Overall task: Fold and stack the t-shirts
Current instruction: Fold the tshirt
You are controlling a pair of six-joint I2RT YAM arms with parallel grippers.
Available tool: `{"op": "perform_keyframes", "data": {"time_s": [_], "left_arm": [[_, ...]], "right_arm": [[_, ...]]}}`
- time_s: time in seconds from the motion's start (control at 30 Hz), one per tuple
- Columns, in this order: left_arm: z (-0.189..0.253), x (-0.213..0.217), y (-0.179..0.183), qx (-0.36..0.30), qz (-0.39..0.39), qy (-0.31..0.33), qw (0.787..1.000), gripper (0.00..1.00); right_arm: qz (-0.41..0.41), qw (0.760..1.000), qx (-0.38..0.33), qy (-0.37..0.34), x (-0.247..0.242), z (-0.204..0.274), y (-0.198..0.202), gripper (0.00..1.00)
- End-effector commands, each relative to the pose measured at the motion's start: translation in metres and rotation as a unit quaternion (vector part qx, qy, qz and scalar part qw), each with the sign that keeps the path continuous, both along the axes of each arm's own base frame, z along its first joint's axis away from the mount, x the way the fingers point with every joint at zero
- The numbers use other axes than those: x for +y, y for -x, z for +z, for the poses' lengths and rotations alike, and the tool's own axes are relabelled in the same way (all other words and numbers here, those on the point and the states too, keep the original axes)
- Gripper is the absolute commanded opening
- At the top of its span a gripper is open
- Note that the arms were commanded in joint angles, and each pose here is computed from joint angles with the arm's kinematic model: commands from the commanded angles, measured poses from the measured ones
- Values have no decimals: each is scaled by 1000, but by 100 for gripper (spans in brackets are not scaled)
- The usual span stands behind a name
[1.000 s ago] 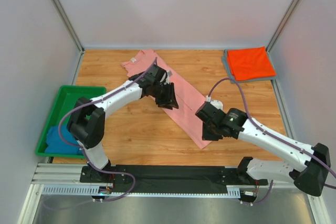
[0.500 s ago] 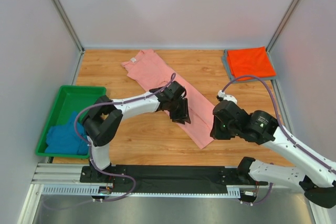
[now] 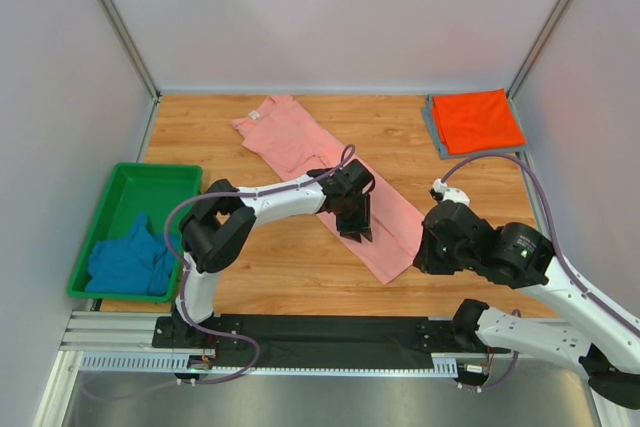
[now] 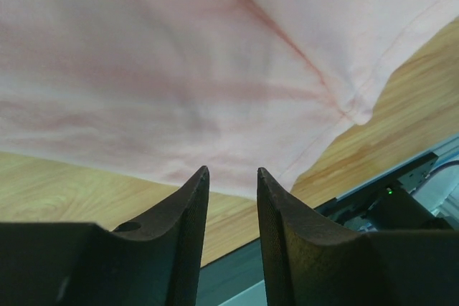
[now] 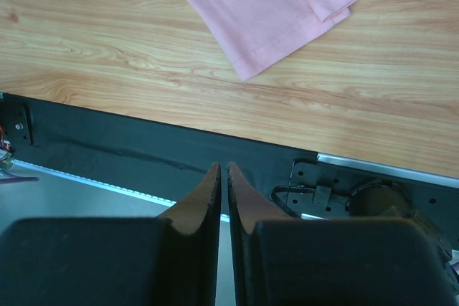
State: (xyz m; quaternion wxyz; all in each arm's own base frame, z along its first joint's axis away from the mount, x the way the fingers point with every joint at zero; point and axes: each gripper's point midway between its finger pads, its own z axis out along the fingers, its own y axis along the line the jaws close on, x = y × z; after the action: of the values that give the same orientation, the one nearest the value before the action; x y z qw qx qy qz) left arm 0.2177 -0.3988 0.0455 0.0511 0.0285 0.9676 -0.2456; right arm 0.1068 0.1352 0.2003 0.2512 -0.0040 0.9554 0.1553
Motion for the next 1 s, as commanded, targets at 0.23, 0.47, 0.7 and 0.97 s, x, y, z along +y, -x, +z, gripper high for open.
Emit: {"op": "perform_keyframes", "data": {"time_s": [0.23, 0.47, 0.7, 0.97], "left_arm": [[26, -43, 1, 2, 4, 73, 997, 39], [-10, -20, 39, 57, 3, 1, 998, 32], [-18, 45, 85, 83, 16, -103, 991, 32], [3, 110, 121, 78, 61, -115, 988, 34]], "right_arm": [[-14, 999, -30, -2, -7, 20, -7, 8], [-4, 999, -51, 6, -8, 29, -13, 8], [35, 999, -30, 15, 8, 23, -13, 9], [84, 996, 15, 39, 21, -8, -21, 16]]}}
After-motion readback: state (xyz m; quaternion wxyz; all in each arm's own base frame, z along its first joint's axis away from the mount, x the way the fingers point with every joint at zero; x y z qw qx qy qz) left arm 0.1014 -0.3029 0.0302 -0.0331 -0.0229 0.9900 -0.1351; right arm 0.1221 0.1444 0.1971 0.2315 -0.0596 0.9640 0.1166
